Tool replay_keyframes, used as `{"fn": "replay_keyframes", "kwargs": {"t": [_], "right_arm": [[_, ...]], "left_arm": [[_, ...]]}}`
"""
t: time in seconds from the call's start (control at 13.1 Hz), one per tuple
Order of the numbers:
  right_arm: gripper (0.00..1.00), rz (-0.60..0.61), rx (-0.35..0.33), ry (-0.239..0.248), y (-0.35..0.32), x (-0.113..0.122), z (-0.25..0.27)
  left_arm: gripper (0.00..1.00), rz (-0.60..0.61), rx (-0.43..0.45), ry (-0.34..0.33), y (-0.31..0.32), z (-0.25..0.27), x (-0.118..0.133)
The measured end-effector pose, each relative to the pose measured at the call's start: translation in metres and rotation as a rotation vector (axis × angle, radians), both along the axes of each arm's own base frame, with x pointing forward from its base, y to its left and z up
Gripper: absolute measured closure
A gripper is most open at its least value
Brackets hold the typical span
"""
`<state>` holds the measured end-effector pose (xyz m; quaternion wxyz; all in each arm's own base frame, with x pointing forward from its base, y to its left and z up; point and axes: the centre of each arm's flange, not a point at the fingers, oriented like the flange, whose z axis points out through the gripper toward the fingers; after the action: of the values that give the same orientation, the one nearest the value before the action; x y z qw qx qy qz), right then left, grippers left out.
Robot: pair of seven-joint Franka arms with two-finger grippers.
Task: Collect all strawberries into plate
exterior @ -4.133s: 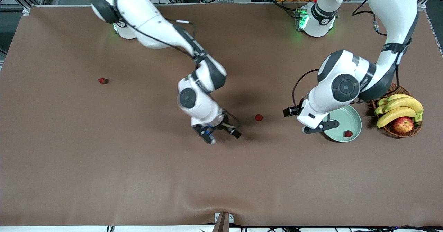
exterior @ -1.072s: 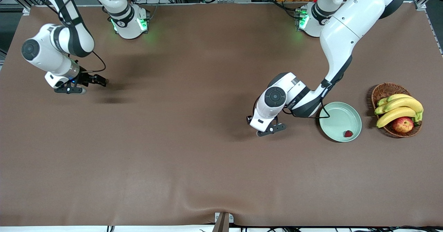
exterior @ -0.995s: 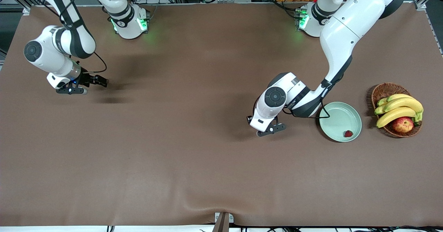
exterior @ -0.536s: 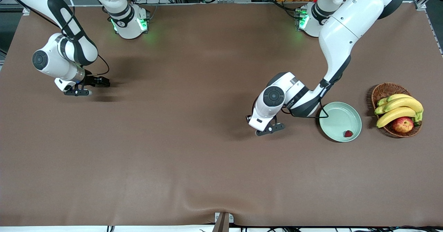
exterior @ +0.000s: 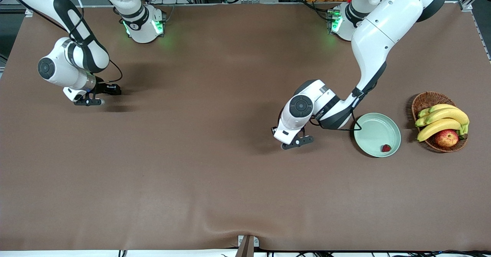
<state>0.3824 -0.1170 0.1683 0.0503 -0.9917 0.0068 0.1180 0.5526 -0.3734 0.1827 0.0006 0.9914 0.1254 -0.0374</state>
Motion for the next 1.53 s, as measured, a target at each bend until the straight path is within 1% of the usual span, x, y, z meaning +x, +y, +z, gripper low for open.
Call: {"fn": "replay_keyframes", "kwargs": {"t": [0.15, 0.23, 0.31, 0.38, 0.54, 0.69, 0.84, 1.07, 1.3, 1.53], "right_arm": [[0.53, 0.004, 0.005, 0.012, 0.000, -0.001, 0.000], [0.58, 0.004, 0.006, 0.014, 0.000, -0.002, 0.000], [0.59, 0.005, 0.007, 0.016, 0.000, -0.002, 0.000], [0.67, 0.005, 0.007, 0.017, 0.000, -0.002, 0.000], [0.68, 0.009, 0.009, 0.020, 0.000, -0.001, 0.000], [0.68, 0.021, 0.017, 0.035, 0.002, 0.009, 0.006], [0.68, 0.043, 0.021, 0.035, 0.005, 0.034, 0.024], [0.68, 0.040, 0.034, -0.005, 0.019, 0.090, 0.066], [0.68, -0.004, 0.057, -0.023, 0.062, 0.155, 0.108], [0.68, -0.090, 0.077, -0.055, 0.118, 0.216, 0.133]], "left_arm": [[0.68, 0.000, 0.001, 0.004, 0.000, -0.002, 0.000], [0.68, 0.000, 0.002, 0.004, 0.000, -0.002, 0.000], [0.68, 0.001, 0.002, 0.004, 0.001, -0.001, 0.000], [0.68, 0.006, 0.002, 0.003, 0.003, -0.001, 0.002], [0.68, 0.036, 0.005, -0.011, 0.020, 0.006, 0.018], [0.68, 0.059, 0.010, -0.039, 0.054, 0.026, 0.044], [0.68, 0.047, 0.039, -0.055, 0.096, 0.053, 0.066], [0.68, 0.008, 0.093, -0.046, 0.158, 0.084, 0.086], [0.68, -0.024, 0.121, -0.002, 0.207, 0.087, 0.094], [0.68, -0.043, 0.128, 0.054, 0.248, 0.069, 0.089]]}}
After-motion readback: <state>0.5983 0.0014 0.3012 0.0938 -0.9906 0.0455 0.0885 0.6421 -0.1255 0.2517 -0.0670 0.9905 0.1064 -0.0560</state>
